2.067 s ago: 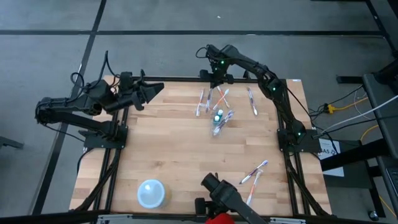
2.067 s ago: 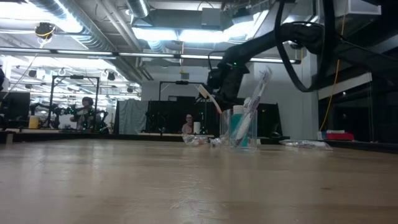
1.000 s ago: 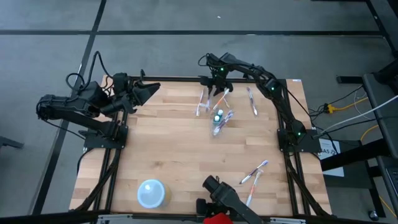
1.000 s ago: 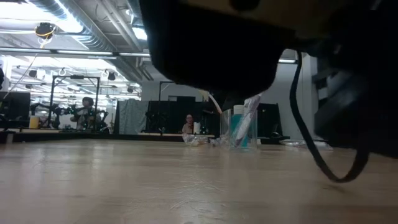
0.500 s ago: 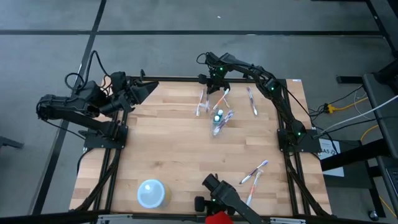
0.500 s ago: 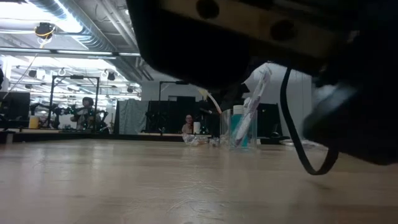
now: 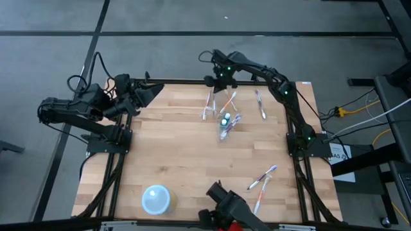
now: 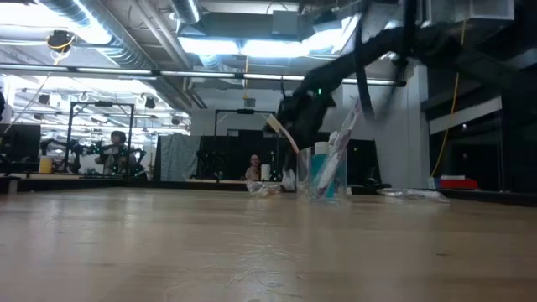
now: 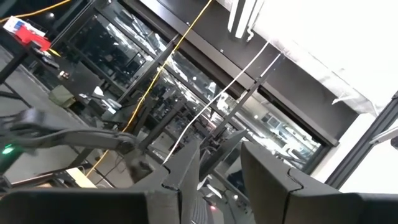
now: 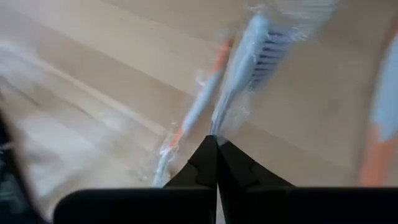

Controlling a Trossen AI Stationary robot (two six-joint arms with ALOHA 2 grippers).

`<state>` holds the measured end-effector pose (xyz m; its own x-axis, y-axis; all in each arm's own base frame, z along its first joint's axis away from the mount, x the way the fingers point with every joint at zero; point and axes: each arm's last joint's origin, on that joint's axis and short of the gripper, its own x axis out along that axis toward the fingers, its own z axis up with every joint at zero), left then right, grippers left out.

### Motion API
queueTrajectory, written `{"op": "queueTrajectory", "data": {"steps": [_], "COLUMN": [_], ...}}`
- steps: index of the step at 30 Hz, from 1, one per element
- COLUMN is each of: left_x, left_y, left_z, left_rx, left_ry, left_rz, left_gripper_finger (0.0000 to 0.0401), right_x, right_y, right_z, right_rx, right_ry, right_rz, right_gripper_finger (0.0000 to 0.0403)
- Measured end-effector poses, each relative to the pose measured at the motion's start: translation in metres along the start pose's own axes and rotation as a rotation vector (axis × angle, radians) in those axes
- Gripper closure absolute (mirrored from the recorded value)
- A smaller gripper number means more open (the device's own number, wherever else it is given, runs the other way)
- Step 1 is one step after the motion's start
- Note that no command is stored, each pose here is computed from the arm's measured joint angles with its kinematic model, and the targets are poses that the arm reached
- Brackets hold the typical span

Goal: Pick & Place toothbrushing station
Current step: Put the purple toothbrush into the transparent organizer

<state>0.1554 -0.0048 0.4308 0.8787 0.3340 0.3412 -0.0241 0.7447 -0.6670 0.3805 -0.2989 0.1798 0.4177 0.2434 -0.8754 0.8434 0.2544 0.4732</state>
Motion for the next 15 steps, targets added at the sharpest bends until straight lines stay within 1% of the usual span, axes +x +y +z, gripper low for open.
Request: {"op": "queueTrajectory", "data": {"steps": [3,7,9,11,15], "left_x": [0.001,0.002,0.003,0.004,0.004], "left_y": [0.001,0.002,0.003,0.003,0.003], "left_z": [-0.001,-0.005,-0.007,-0.008,-0.008], "left_rx": [0.014,0.03,0.035,0.036,0.057], "left_ry": [0.011,0.04,0.05,0.051,0.047], "left_rz": [0.003,0.008,0.014,0.015,0.021], "left_gripper_finger": [0.0288,0.0288,0.0288,0.0288,0.0288], "right_x": [-0.03,-0.073,-0.091,-0.107,-0.129], "right_y": [0.018,0.041,0.052,0.065,0.095], "right_z": [-0.011,-0.03,-0.043,-0.059,-0.103], "right_rx": [-0.115,-0.213,-0.255,-0.3,-0.404], "right_ry": [-0.12,-0.291,-0.353,-0.409,-0.495], "right_rz": [-0.033,-0.066,-0.071,-0.069,-0.094], "right_gripper_finger": [0.0401,0.0402,0.0402,0.0402,0.0402]}}
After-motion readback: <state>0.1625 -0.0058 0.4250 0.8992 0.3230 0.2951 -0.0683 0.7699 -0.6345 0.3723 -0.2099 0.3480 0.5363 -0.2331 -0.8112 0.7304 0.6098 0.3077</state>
